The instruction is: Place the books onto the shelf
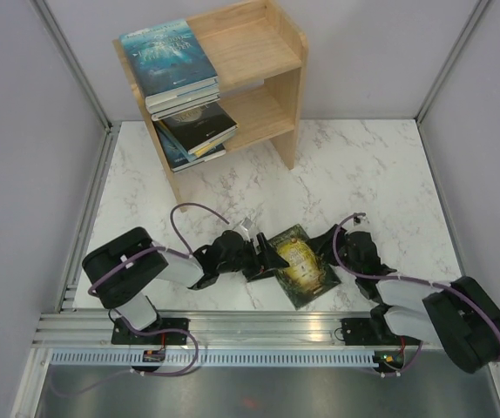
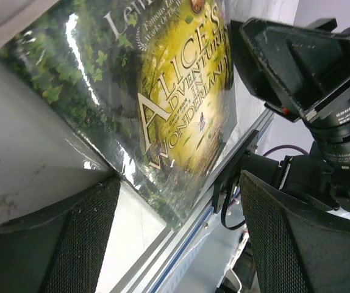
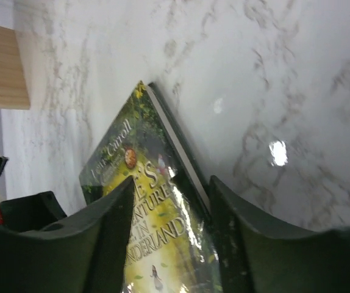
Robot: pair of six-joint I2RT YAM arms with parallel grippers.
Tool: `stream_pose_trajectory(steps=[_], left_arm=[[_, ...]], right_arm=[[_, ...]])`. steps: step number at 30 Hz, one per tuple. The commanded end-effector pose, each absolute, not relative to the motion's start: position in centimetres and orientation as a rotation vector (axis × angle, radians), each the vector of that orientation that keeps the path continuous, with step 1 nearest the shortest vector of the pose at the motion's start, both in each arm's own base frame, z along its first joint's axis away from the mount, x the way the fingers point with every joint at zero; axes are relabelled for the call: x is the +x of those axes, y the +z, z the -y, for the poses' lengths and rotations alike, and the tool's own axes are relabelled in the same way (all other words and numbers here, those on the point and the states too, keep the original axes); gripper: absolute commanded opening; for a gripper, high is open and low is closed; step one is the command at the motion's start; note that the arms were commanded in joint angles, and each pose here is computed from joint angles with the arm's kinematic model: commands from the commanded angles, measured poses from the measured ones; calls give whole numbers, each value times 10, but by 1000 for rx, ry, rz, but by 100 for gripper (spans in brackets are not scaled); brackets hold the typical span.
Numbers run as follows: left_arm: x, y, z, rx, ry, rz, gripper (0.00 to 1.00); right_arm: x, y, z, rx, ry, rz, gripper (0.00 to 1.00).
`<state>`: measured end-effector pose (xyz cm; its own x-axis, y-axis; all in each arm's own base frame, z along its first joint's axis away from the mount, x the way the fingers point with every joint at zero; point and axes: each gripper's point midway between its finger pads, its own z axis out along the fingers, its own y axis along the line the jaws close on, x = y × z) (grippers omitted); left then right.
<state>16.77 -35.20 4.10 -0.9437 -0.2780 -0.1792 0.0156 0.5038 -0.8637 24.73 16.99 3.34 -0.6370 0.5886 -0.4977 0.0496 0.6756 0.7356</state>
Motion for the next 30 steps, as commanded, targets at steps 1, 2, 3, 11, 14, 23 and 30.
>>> stream_pose_trajectory(steps=[1, 2, 3, 11, 14, 23, 30], left_arm=[[183, -20, 309, -346, -975, -2561, 85], [186, -18, 309, -351, -968, -2553, 85], [187, -18, 309, -347, -962, -2554, 85], [190, -30, 298, -363, -801, -2615, 84], [192, -25, 305, -238, -777, -2615, 86], [191, -2, 249, -208, -460, -2610, 90], [177, 1, 205, -262, -368, -2593, 91]], right_arm=[[112, -9, -205, 469, 1188, -2665, 51], [111, -1, -207, 437, 1208, -2633, 48], [105, -4, -203, 459, 1179, -2663, 44], [106, 14, -208, 492, 1259, -2587, 33], [107, 20, -216, 453, 1270, -2572, 34], [125, 7, -197, 380, 927, -2649, 94], [133, -4, -183, 377, 806, -2684, 97]])
